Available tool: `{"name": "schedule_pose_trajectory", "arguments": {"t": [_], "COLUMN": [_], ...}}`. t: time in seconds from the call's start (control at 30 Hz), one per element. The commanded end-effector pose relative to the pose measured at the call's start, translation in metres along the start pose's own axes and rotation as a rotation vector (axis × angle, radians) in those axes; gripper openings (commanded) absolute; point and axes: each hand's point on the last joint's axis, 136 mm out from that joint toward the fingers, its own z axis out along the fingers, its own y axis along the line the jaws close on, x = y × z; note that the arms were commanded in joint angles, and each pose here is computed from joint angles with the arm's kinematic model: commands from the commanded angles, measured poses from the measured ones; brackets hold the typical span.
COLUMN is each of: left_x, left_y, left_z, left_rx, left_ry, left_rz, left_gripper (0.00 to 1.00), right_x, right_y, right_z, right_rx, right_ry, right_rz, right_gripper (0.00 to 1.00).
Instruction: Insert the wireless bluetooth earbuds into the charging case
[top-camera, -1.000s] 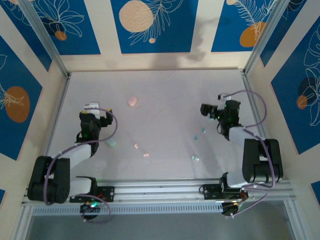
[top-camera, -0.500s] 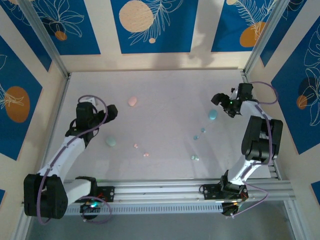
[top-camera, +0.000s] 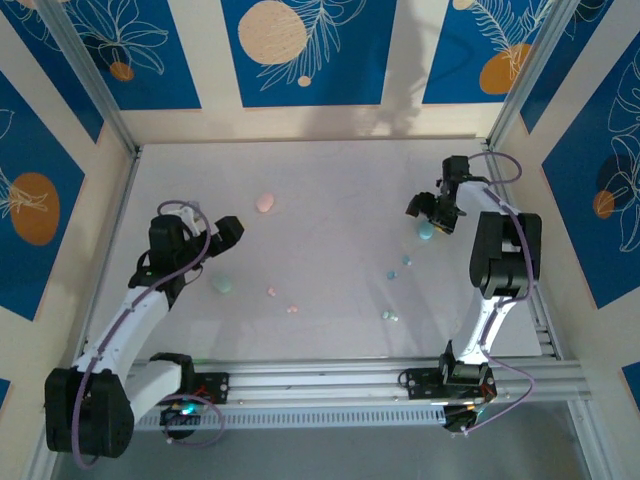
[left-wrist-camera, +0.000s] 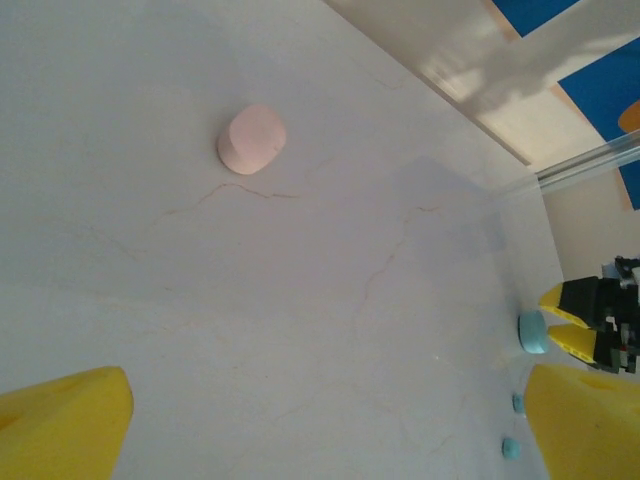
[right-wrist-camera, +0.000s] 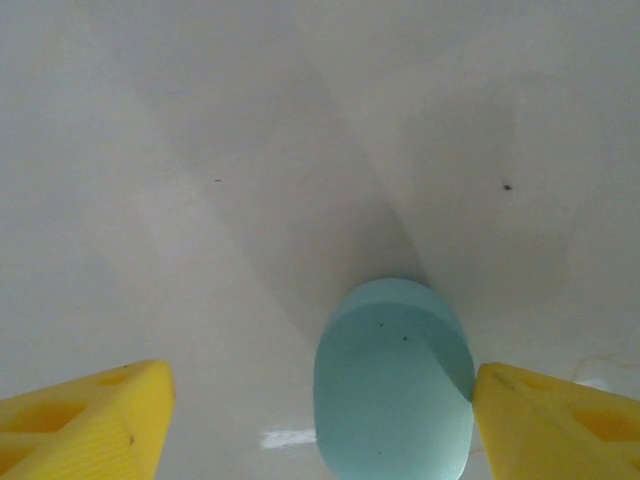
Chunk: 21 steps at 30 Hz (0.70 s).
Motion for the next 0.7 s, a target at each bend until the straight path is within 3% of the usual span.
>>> {"name": "schedule_pose_trajectory", "arguments": {"t": [0.0, 0.4, 0.57, 0.67], "left_x": [0.012, 0.009, 0.008, 0.007], "left_y": [-0.001, -0.015, -0.017, -0.017], "left_z": [-0.002, -0.007, -0.008, -0.008], "left_rx": [0.02, 0.066, 0.065, 0.065], "left_ry": [0.038, 0.044, 0.046, 0.045], "left_rz": [-0.002, 0.026, 0.034, 0.034], "left_gripper": [1.0, 0.97, 0.96, 0.97], "right_x": [0.008, 0.016, 0.021, 0.025], "right_y": [-0.017, -0.011, 0.003, 0.015], "right_z": [0.004, 0.014, 0.017, 0.018], "right_rx": [0.108, 0.118, 0.1, 0.092], "right_ry": [0.049, 0.094, 0.111, 0.118], "right_rz": [-0.016, -0.082, -0.138, -0.178], "right_gripper": [0.74, 0.56, 0.41, 0.39]}}
